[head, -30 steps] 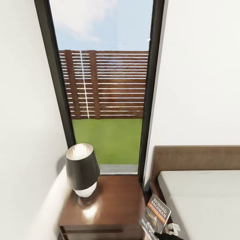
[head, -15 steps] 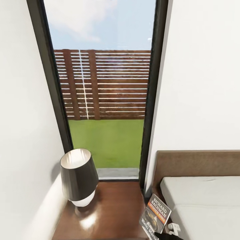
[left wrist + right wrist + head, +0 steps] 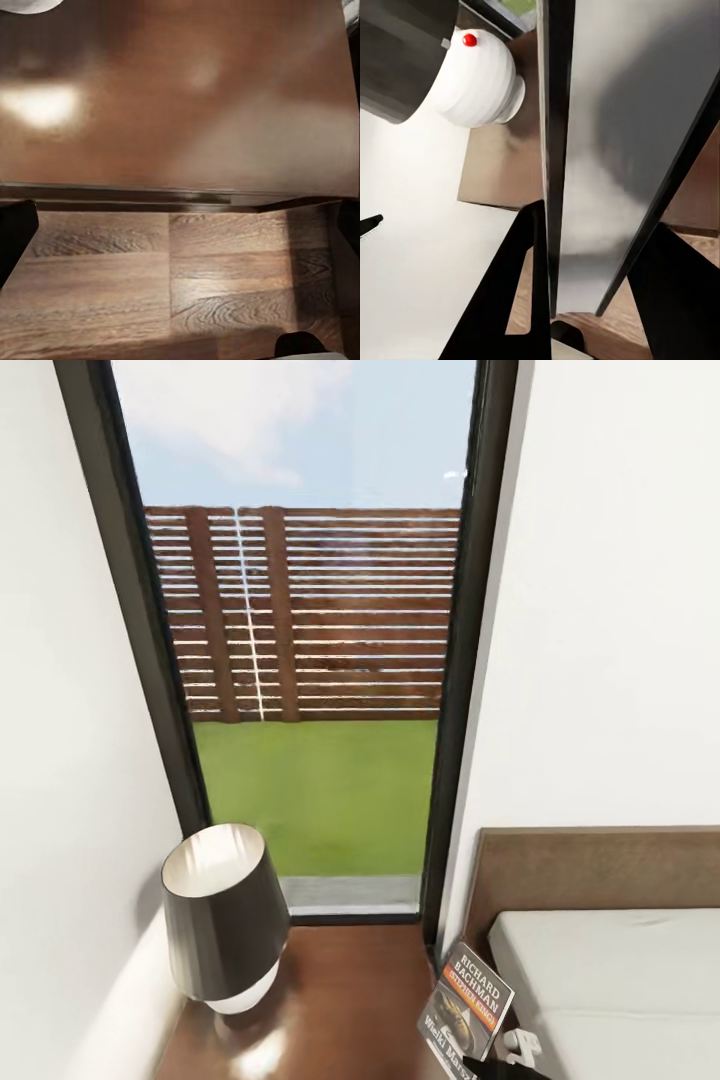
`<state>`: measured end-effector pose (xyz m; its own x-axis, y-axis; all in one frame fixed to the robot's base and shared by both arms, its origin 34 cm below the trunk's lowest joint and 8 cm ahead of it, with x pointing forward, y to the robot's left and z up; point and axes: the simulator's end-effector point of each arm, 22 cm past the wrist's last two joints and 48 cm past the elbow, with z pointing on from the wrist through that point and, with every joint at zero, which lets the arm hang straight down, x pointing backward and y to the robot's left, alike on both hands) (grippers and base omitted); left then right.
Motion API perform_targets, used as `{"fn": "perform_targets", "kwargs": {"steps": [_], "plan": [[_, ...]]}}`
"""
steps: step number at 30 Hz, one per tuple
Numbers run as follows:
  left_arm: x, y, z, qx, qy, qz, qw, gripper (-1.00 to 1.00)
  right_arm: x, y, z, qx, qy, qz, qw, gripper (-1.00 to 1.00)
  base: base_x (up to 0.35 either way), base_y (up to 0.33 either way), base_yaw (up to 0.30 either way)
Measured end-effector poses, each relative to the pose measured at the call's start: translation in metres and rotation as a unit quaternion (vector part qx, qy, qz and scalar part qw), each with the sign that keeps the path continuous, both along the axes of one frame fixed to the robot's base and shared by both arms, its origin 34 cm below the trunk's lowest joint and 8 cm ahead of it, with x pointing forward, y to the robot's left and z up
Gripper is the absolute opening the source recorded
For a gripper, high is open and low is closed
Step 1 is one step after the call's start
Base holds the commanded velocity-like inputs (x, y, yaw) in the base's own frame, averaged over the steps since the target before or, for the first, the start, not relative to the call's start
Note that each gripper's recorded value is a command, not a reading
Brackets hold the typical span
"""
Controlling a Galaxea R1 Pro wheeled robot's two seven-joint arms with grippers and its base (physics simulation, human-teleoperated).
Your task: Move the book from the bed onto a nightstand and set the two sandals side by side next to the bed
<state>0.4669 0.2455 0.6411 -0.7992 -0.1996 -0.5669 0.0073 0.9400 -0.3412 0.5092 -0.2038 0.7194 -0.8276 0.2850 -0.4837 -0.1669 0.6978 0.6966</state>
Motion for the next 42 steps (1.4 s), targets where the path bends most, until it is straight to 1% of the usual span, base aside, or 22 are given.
{"fn": "perform_targets", "kwargs": {"steps": [7,35,38,39,40,42], "plan": [[0.000,0.000,0.000,0.000,0.000,0.000,1.0000,1.00,0.000,0.000,0.000,0.000,0.000,-0.001,1.0000,-1.00,0.230,0.000,0.000],[0.001,0.001,0.001,-0.002,-0.001,0.000,1.0000,1.00,0.001,0.000,0.000,0.001,0.000,-0.001,1.0000,-1.00,0.005,0.000,0.000],[0.002,-0.002,0.004,-0.013,-0.006,-0.007,0.9999,1.00,0.001,0.000,0.000,0.001,-0.001,0.000,1.0000,-1.00,0.000,0.000,0.000],[0.005,-0.003,0.008,-0.021,-0.013,-0.014,0.9996,1.00,0.001,0.000,0.000,0.001,-0.001,-0.001,1.0000,-1.00,0.000,0.000,0.000],[0.009,-0.004,0.014,-0.033,-0.022,-0.026,0.9989,1.00,0.001,0.000,0.000,0.001,-0.001,0.000,1.0000,-1.00,0.000,0.000,0.000],[0.013,-0.010,0.028,-0.065,-0.041,-0.056,0.9955,1.00,0.001,0.000,0.000,0.001,0.000,0.000,1.0000,-1.00,0.000,0.000,0.000]]}}
